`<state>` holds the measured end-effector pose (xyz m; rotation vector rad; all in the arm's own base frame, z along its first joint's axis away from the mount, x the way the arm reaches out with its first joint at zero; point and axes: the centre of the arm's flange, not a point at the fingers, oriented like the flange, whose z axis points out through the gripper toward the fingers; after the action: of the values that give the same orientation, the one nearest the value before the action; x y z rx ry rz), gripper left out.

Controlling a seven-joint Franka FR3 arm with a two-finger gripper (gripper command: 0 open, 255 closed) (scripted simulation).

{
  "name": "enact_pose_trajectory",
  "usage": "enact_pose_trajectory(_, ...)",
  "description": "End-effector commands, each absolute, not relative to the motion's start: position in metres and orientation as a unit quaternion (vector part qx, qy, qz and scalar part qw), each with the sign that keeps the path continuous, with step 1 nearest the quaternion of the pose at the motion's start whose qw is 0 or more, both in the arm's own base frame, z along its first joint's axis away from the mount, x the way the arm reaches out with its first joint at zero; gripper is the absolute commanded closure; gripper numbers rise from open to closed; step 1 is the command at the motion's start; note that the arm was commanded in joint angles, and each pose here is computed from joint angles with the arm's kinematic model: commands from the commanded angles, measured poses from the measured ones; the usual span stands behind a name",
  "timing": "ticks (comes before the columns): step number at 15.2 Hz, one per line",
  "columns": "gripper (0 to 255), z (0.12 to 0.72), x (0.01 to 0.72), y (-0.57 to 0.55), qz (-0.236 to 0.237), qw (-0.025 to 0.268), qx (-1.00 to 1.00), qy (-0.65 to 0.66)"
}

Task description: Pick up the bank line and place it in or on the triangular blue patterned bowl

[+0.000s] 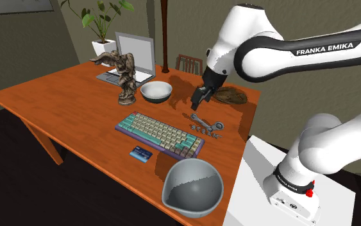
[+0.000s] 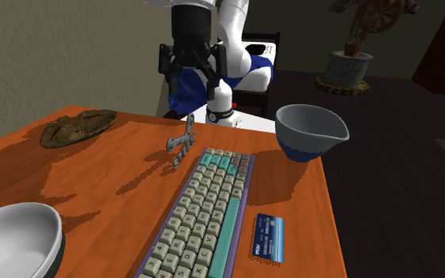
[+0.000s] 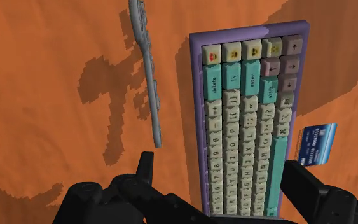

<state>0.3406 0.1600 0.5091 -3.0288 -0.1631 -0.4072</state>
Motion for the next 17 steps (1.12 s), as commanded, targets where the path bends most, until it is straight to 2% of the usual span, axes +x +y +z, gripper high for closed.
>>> enact_pose_trajectory(1, 0, 0.494, 0.344, 0.181, -0.148, 0.041, -0.986, -0.062)
enact_pose_trajectory(17, 0, 0.379, 0.384, 0.345, -0.257, 0.043, -0.956, -0.133)
